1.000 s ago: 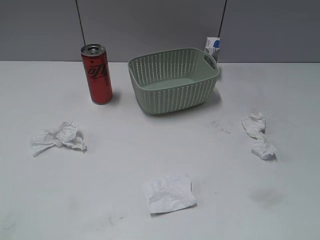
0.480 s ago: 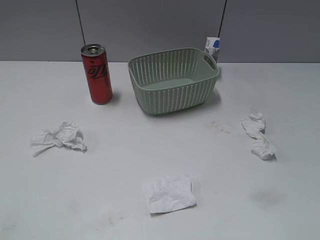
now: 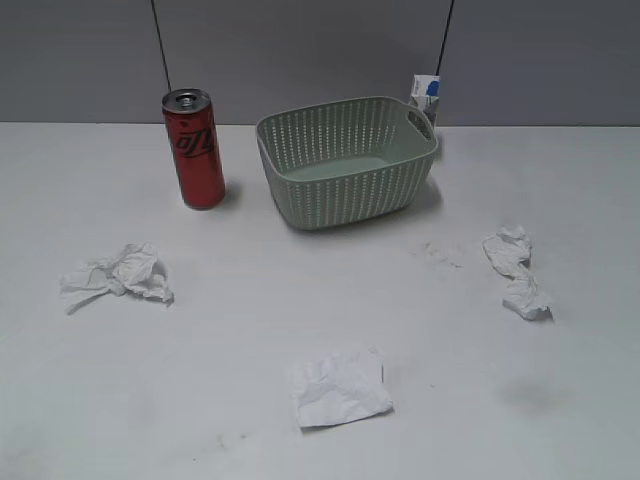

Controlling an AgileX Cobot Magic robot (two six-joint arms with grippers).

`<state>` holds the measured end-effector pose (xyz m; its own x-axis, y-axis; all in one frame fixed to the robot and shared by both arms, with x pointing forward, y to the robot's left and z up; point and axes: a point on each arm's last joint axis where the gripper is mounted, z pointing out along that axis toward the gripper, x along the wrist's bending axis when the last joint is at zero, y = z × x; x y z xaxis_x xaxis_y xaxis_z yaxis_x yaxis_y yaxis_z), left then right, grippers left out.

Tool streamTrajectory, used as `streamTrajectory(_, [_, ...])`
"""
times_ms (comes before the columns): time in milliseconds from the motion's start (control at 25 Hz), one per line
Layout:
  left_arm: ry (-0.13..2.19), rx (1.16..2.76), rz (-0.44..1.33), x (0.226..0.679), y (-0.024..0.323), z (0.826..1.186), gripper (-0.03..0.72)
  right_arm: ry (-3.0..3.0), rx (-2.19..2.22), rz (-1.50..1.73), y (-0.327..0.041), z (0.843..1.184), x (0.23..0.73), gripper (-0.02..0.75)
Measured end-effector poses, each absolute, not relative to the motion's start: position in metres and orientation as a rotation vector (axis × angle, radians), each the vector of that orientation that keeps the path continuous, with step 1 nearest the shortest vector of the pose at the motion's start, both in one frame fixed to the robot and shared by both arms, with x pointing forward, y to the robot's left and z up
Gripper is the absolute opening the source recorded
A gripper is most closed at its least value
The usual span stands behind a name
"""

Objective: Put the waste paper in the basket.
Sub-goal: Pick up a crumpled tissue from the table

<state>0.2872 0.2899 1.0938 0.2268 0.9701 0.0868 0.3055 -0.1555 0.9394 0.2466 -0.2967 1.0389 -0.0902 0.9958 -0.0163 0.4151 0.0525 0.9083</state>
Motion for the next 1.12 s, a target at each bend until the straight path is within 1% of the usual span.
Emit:
streamTrajectory(240, [1.245, 1.702, 0.942, 0.338, 0.283, 1.107, 0.590, 1.604, 1.450, 1.010, -0.297, 1.039, 0.247, 0.498])
streamTrajectory(520, [1.319, 1.872, 0.845, 0.412, 0.271, 1.114, 0.590, 1.604, 1.450, 1.010, -0.297, 1.039, 0.247, 0.498])
streamTrajectory(680, [1.356, 1.984, 0.768, 0.451, 0.264, 1.109, 0.590, 1.604, 1.450, 1.010, -0.297, 1.039, 0.247, 0.498])
streamTrajectory(840, [1.357, 2.103, 0.668, 0.486, 0.249, 1.094, 0.590, 1.604, 1.450, 1.010, -0.297, 1.039, 0.247, 0.498])
streamTrajectory(1120, [1.406, 2.309, 0.446, 0.534, 0.223, 1.044, 0.590, 1.604, 1.450, 1.010, -0.297, 1.039, 0.247, 0.498])
